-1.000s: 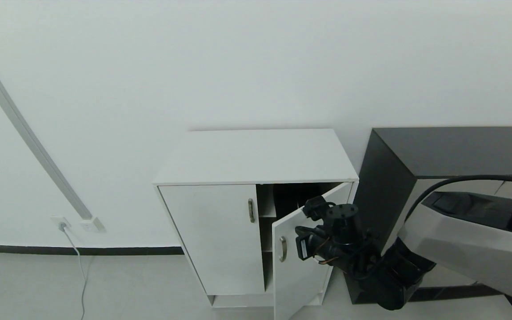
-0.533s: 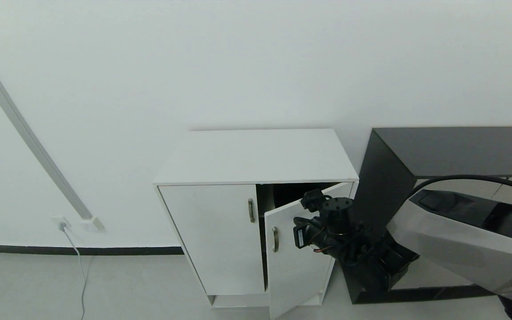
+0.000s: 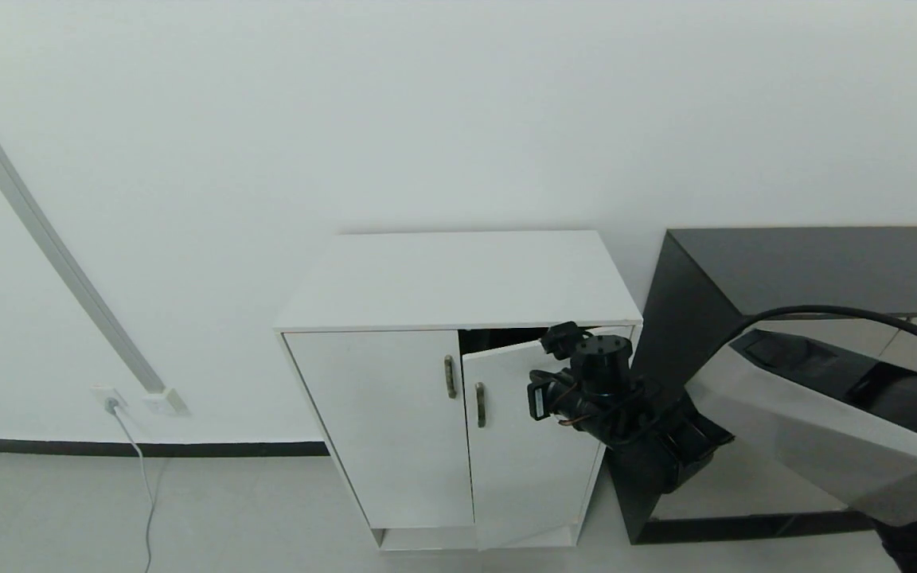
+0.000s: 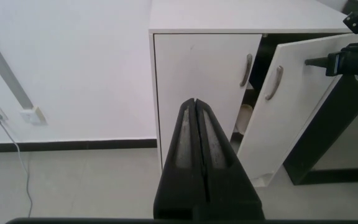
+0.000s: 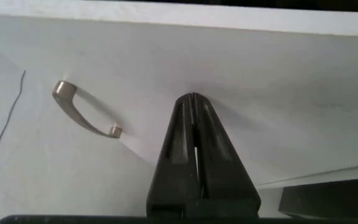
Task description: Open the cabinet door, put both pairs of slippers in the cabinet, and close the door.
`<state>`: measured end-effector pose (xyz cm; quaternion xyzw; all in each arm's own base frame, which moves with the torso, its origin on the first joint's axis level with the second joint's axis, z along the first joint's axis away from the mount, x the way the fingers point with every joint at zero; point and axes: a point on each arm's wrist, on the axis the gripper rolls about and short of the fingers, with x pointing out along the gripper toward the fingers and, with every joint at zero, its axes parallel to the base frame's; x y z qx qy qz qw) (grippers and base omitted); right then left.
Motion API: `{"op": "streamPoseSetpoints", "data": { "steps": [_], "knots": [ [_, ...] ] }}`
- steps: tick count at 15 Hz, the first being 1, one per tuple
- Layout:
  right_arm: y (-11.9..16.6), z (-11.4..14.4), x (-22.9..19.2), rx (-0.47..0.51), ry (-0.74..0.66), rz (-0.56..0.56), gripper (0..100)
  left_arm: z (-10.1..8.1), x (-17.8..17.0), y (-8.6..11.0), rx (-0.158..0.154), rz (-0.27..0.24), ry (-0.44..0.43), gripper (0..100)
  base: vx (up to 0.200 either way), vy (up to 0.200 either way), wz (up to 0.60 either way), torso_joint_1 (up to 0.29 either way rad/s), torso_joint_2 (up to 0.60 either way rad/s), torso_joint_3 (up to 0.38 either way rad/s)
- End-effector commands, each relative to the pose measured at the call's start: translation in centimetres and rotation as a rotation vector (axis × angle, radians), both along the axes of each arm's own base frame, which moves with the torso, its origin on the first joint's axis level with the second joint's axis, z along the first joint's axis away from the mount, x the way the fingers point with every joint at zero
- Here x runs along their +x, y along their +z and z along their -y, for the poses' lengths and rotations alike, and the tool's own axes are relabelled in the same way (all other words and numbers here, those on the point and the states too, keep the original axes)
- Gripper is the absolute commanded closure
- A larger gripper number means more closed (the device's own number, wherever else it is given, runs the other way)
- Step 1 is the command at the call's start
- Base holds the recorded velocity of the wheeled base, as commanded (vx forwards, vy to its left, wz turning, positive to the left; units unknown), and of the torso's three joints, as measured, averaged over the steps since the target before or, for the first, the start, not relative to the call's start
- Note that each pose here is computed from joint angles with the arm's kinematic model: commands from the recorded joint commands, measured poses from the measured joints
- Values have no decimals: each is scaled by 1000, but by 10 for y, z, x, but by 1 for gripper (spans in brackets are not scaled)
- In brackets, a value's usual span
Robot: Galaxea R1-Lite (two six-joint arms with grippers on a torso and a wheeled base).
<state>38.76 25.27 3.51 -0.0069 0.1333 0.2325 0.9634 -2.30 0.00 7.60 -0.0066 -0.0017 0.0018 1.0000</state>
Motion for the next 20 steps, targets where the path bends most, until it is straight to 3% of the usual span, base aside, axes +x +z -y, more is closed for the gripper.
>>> {"op": "streamPoseSetpoints", "data": {
  "steps": [1,20],
  "knots": [
    [-5,1,5,-2,-8,-2,100,0,0,0,-1,0,1,100,0,0,0,0,0,0],
    [12,14,35,11,-65,19,100,0,0,0,-2,0,3,100,0,0,0,0,0,0]
  ]
}}
